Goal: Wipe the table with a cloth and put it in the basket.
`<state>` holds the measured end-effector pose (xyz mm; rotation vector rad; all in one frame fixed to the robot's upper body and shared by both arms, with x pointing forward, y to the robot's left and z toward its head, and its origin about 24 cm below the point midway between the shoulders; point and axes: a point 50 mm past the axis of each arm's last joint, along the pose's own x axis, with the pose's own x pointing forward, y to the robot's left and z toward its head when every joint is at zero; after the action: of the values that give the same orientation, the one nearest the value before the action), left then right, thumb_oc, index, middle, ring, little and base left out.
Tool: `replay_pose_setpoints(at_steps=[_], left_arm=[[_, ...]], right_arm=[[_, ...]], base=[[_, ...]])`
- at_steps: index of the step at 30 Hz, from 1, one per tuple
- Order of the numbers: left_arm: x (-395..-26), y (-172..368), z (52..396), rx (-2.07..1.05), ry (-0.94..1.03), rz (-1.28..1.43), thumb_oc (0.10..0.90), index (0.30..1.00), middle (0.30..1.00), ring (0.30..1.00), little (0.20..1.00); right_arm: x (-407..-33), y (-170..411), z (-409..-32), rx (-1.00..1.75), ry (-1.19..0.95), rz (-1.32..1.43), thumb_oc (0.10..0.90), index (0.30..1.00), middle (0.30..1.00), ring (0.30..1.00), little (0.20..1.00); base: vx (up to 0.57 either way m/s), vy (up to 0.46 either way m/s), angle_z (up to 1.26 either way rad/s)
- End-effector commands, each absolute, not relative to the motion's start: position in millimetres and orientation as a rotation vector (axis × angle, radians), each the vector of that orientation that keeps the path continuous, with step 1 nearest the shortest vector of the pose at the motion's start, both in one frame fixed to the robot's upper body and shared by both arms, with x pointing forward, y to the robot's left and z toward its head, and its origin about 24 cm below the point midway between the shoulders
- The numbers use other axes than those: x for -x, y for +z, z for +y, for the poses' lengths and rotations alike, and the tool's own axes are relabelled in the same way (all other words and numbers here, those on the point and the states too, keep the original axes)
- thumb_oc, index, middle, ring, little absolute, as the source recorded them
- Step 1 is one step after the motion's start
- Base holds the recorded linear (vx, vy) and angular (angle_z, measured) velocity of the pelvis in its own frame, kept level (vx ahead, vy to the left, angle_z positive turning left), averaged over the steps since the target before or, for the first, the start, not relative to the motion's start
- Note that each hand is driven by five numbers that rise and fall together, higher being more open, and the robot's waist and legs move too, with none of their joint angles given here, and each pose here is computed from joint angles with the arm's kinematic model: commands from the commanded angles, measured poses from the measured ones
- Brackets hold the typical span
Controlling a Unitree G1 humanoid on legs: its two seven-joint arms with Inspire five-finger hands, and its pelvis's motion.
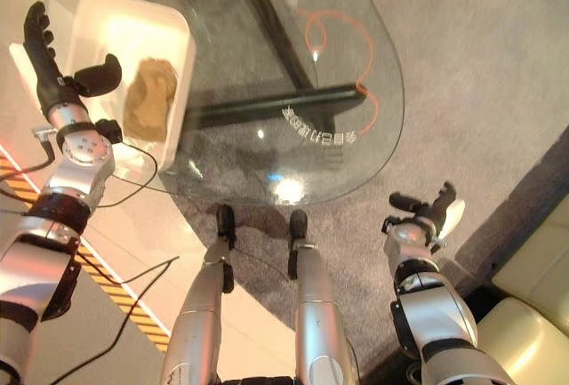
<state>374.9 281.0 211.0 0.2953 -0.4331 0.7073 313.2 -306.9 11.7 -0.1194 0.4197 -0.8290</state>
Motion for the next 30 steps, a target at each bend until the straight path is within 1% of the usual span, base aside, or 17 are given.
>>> replay_pose_setpoints(at_steps=[1,7,11,13,15,16,19,22,24,27,28,30], left_arm=[[-356,230,318,-0.235,0.789,-0.515,0.8,0.9,0.9,0.9,0.9],[-337,176,341,-0.259,0.801,-0.361,0.8,0.9,0.9,0.9,0.9],[-312,113,350,-0.288,0.765,-0.162,0.8,0.9,0.9,0.9,0.9],[-290,67,352,-0.28,0.737,-0.002,0.8,0.9,0.9,0.9,0.9],[-268,32,349,-0.299,0.707,0.095,0.8,0.9,0.9,0.9,0.9],[-253,9,347,-0.299,0.68,0.188,0.8,0.9,0.9,0.9,0.9],[-217,-35,344,-0.307,0.598,0.392,0.8,0.9,0.9,0.9,0.9],[-195,-62,336,-0.303,0.512,0.538,0.8,0.9,0.9,0.9,0.9],[-166,-94,320,-0.289,0.383,0.723,0.8,0.9,0.9,0.9,0.9],[-147,-109,311,-0.292,0.307,0.826,0.8,0.9,0.9,0.9,0.9],[-133,-123,299,-0.253,0.239,0.926,0.8,0.9,0.9,0.9,0.9],[-127,-129,293,-0.249,0.208,0.968,0.8,0.9,0.9,0.9,0.9]], right_arm=[[-289,4,-336,0.199,-0.883,0.463,0.8,0.9,0.9,0.9,0.9],[-258,-22,-346,0.232,-0.886,0.558,0.8,0.9,0.9,0.9,0.9],[-228,-45,-349,0.274,-0.88,0.644,0.8,0.9,0.9,0.9,0.9],[-211,-58,-348,0.294,-0.863,0.7,0.8,0.9,0.9,0.9,0.9],[-196,-71,-343,0.319,-0.838,0.752,0.8,0.9,0.9,0.9,0.9],[-187,-79,-340,0.35,-0.799,0.793,0.8,0.9,0.9,0.9,0.9],[-164,-96,-333,0.404,-0.714,0.9,0.8,0.9,0.9,0.9,0.9],[-150,-107,-327,0.43,-0.651,0.978,0.8,0.9,0.9,0.9,0.9],[-133,-118,-320,0.466,-0.539,1.078,0.8,0.9,0.9,0.9,0.9],[-125,-124,-317,0.448,-0.489,1.126,0.8,0.9,0.9,0.9,0.9],[-119,-130,-310,0.461,-0.398,1.168,0.8,0.9,0.9,0.9,0.9],[-116,-133,-305,0.465,-0.353,1.192,0.8,0.9,0.9,0.9,0.9]], base=[[0.06,0.015,-0.01],[0.02,0.012,0.0],[0.05,0.006,0.03],[0.05,0.033,0.05],[0.08,0.038,0.06],[0.1,0.048,0.09],[0.11,0.057,0.15],[0.08,0.033,0.03],[0.13,0.036,-0.02],[0.07,0.027,-0.02],[0.08,0.035,-0.02],[0.03,0.014,-0.01]])
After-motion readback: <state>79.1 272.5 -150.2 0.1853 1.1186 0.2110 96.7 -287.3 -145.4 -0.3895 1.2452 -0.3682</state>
